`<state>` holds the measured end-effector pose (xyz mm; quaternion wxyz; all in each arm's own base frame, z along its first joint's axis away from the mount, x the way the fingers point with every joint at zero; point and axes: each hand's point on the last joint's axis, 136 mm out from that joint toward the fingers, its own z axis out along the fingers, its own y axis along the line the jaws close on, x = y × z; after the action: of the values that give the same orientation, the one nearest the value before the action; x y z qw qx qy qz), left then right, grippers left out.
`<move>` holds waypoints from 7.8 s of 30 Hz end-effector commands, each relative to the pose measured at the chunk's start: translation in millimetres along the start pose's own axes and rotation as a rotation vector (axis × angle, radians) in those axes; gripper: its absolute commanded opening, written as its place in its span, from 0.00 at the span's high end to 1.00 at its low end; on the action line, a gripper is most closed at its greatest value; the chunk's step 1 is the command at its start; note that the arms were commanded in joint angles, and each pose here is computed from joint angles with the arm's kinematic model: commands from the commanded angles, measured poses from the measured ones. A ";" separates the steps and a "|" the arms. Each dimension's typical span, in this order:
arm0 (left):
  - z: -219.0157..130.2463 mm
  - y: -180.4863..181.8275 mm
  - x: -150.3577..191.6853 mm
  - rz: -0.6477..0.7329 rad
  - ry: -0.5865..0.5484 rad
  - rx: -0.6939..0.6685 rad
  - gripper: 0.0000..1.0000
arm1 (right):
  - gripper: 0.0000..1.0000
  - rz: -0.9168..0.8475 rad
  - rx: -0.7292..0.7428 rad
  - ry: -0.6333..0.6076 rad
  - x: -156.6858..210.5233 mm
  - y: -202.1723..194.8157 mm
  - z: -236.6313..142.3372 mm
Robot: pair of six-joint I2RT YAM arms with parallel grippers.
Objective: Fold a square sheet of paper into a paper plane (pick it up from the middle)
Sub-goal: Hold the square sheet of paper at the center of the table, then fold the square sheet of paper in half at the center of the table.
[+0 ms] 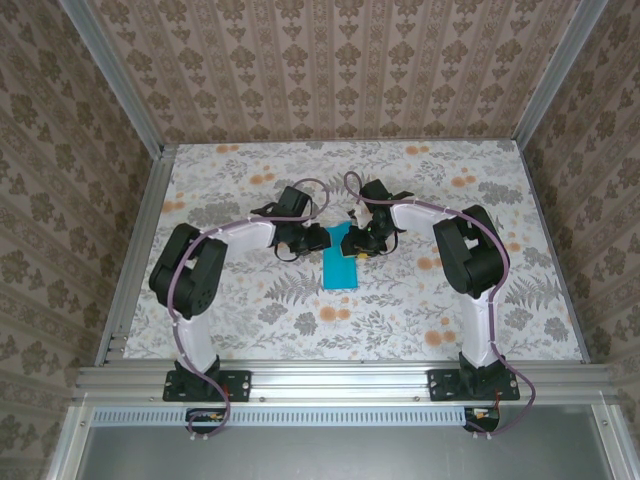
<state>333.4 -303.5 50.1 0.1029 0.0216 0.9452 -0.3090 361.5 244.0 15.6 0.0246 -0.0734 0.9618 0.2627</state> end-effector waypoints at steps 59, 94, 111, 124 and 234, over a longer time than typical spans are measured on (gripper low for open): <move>29.2 25.0 34.1 -0.028 0.162 -0.108 0.85 | 0.62 0.083 0.161 0.103 27.4 -46.2 29.0; 46.5 65.0 55.1 -0.088 0.217 -0.225 0.89 | 0.88 0.036 -0.203 -0.097 2.4 51.0 -22.9; 46.0 79.0 63.7 -0.098 0.242 -0.283 0.90 | 0.90 0.117 -0.026 -0.030 18.4 -5.7 3.4; 51.3 85.5 69.5 -0.103 0.256 -0.288 0.90 | 0.91 0.141 -0.059 -0.053 20.2 -15.6 -1.8; 41.8 82.4 72.2 -0.042 0.273 -0.312 0.91 | 0.89 0.265 -0.126 -0.188 -3.1 -19.5 16.4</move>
<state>320.3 -312.3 16.1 0.0510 0.0440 0.9585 -0.2771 376.5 244.1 15.1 0.0954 0.0572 0.9299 0.3505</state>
